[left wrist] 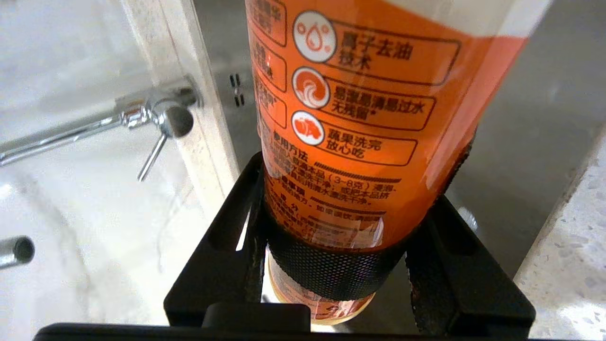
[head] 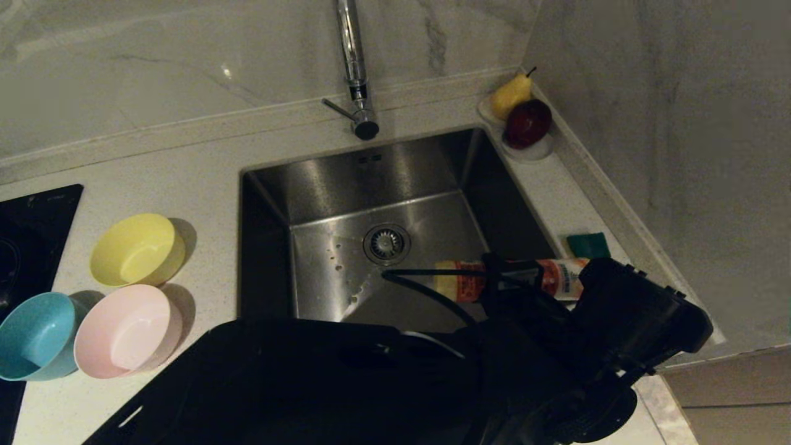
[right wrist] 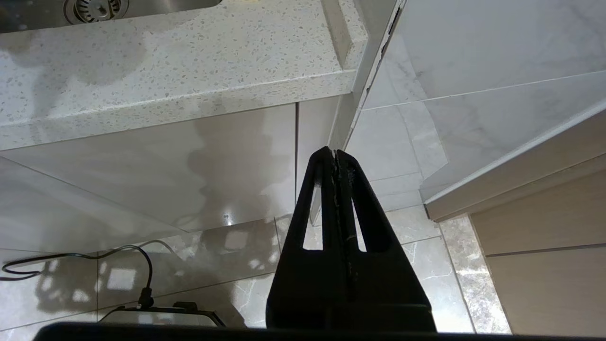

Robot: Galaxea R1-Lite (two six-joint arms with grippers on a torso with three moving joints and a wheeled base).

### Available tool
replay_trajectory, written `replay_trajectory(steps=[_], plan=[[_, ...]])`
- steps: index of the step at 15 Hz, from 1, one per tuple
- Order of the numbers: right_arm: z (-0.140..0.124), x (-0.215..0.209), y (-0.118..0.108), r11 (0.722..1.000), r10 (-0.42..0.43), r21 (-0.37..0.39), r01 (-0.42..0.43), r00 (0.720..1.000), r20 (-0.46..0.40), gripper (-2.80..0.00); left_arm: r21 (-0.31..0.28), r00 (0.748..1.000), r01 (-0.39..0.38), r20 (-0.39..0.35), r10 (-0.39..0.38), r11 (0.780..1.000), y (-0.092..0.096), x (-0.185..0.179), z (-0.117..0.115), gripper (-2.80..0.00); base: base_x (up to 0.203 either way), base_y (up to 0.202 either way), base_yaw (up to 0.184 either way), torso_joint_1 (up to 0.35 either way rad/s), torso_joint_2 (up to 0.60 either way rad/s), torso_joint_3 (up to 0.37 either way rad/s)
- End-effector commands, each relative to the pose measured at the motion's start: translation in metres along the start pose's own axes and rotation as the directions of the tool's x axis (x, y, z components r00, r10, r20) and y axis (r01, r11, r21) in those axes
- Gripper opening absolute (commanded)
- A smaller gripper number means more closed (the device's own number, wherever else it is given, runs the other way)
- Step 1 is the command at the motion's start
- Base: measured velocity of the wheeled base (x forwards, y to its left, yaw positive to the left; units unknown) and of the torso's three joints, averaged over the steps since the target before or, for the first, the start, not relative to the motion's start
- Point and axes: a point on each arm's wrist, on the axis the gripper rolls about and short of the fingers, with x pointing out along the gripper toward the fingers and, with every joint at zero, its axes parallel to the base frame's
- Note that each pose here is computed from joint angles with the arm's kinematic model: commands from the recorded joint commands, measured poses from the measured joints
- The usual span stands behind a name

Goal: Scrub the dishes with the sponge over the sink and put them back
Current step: Squeeze it onto the sponge

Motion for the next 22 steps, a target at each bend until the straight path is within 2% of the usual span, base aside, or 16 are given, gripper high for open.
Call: replay_trajectory(steps=[1, 7, 11, 13, 18, 22], plan=[[-0.0001, -0.0001, 0.0000, 1.000, 0.001, 0.000, -0.001, 1.000, 0.002, -2.80, 0.019, 1.000, -0.003, -0.013, 0.003, 1.000, -0.0098, 0.0016, 0.0027, -2.80, 0.000, 0.000, 0.000, 0.000, 0.00, 0.000], [-0.0001, -0.0001, 0.0000, 1.000, 0.001, 0.000, -0.001, 1.000, 0.002, -2.80, -0.020, 0.999, -0.034, -0.042, 0.034, 0.999, -0.0144, 0.0038, 0.0071, -2.80, 0.000, 0.000, 0.000, 0.000, 0.00, 0.000], [-0.0001, -0.0001, 0.0000, 1.000, 0.001, 0.000, -0.001, 1.000, 0.002, -2.80, -0.003, 0.995, -0.058, -0.087, 0.058, 0.998, -0.0140, 0.0038, 0.0065, -2.80, 0.000, 0.000, 0.000, 0.000, 0.00, 0.000], [-0.0001, -0.0001, 0.0000, 1.000, 0.001, 0.000, -0.001, 1.000, 0.002, -2.80, 0.025, 0.990, -0.073, -0.118, 0.075, 0.997, -0.0136, 0.0037, 0.0058, -2.80, 0.000, 0.000, 0.000, 0.000, 0.00, 0.000], [-0.0001, -0.0001, 0.0000, 1.000, 0.001, 0.000, -0.001, 1.000, 0.002, -2.80, 0.052, 0.989, -0.075, -0.121, 0.081, 0.996, -0.0145, 0.0044, 0.0079, -2.80, 0.000, 0.000, 0.000, 0.000, 0.00, 0.000], [-0.0001, -0.0001, 0.0000, 1.000, 0.001, 0.000, -0.001, 1.000, 0.002, -2.80, 0.018, 0.990, -0.083, -0.112, 0.085, 0.996, -0.0124, 0.0048, 0.0107, -2.80, 0.000, 0.000, 0.000, 0.000, 0.00, 0.000]])
